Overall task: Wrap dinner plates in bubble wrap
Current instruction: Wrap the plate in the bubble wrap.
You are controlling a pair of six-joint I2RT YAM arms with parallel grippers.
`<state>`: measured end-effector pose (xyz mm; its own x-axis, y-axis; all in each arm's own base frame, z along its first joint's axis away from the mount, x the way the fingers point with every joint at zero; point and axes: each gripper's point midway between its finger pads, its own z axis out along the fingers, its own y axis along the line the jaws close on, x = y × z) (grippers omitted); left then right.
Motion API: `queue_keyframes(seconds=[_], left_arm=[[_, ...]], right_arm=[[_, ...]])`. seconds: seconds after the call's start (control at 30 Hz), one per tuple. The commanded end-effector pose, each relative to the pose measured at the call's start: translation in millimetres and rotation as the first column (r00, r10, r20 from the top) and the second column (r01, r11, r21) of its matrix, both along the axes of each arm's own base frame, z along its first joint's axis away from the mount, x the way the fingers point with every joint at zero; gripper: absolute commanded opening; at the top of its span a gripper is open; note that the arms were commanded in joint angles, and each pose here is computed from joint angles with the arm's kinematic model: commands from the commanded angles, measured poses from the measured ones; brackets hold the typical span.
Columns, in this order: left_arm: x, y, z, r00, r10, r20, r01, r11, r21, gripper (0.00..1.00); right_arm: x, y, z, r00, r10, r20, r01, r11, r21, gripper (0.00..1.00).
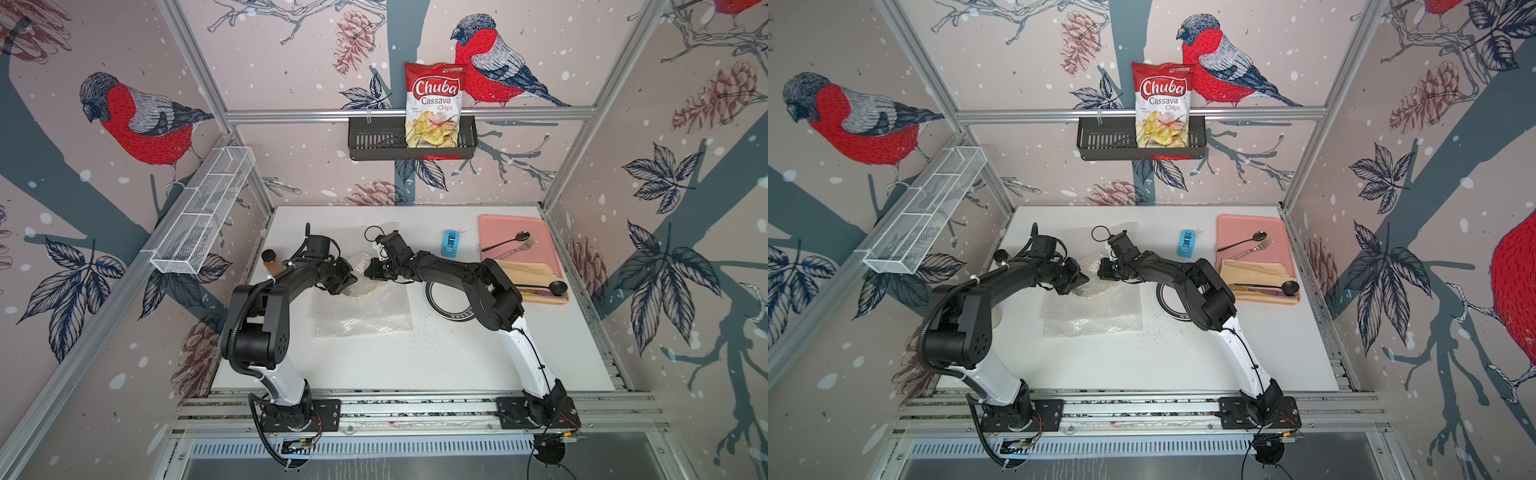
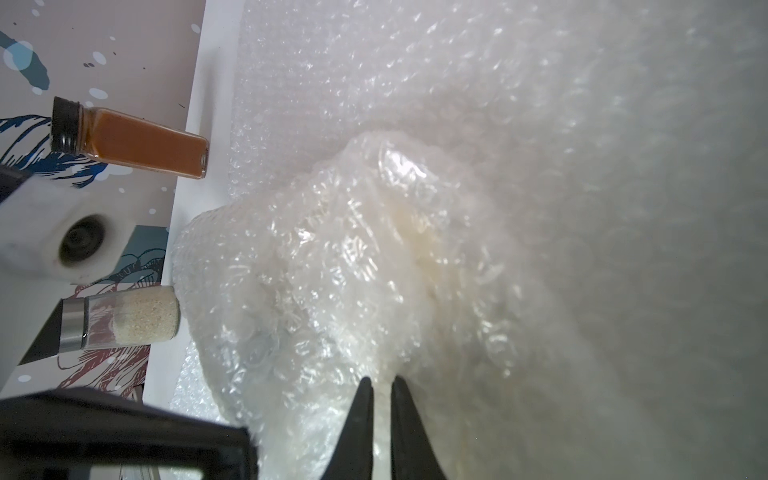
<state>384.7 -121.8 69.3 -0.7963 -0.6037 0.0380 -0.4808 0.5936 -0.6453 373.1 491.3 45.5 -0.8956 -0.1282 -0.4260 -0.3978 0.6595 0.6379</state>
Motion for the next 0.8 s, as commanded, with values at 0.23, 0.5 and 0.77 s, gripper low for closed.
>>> queue_keyframes(seconds=[0.23,0.5,0.77], left_arm=[[11.5,3.3,-20.5,0.999,-0.045,-0.001,0.045,0.990,0.130,0.01],[-31.5,2.2,-42.9,0.996,-0.070,-0.058,0.075,0.992,0.101,0.00],[-43.0,16.0,-63.2,0.993,-0.054,-0.107,0.071,0.983,0.168,0.00]], right_arm=[[-0.4,-1.5,20.5,1.000,0.004,0.023,-0.004,1.000,0.021,0.13],[5.3,-2.3,25.9,1.000,-0.005,0.025,0.004,0.999,0.034,0.13],[12.2,-23.5,75.9,0.996,-0.035,0.084,0.026,0.995,0.096,0.20]])
